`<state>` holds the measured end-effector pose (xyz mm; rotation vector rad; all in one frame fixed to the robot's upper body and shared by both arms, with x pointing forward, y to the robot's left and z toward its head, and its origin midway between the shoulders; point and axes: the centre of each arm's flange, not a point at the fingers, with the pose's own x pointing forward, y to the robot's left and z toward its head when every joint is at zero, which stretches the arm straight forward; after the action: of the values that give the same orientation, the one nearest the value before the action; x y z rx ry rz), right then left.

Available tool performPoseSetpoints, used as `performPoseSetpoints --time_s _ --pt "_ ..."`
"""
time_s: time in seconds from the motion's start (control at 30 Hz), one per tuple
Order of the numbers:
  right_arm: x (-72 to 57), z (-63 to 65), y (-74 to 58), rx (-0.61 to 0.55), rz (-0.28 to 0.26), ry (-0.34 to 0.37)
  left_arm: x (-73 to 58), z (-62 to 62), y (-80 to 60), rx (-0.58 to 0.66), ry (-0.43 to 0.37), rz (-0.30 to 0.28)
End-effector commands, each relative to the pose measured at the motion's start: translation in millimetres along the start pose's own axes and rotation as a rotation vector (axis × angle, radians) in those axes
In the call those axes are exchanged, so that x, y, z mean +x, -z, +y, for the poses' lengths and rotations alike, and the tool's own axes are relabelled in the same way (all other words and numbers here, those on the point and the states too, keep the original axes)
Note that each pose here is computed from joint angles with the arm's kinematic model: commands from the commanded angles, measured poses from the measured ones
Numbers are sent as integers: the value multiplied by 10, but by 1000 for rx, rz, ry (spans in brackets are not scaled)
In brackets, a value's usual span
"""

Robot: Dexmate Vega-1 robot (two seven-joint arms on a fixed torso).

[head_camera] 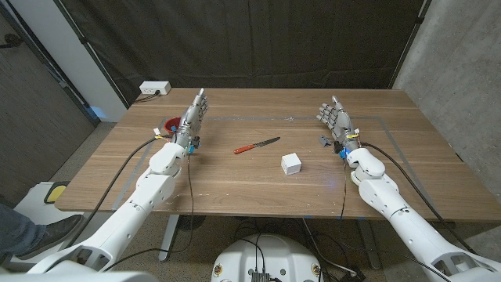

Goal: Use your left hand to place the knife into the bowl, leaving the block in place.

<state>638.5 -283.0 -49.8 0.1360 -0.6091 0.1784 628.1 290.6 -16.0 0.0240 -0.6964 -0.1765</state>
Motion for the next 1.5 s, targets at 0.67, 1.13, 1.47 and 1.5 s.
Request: performPoseSetpoints --time_s 0.67,1.13,1.47,1.5 --pt "-54 -32 -16 5 -31 35 -78 -431 -422 496 -79 -59" --pt "-76 -20 -40 -11 -24 33 -109 -667 -597 734 -77 -36" --pt "-145 -31 -44 -12 -17 37 -181 -912 -756 1014 -141 -40" --pt "-152 -35 -43 -12 -16 37 -183 -931 -764 1036 -144 -41"
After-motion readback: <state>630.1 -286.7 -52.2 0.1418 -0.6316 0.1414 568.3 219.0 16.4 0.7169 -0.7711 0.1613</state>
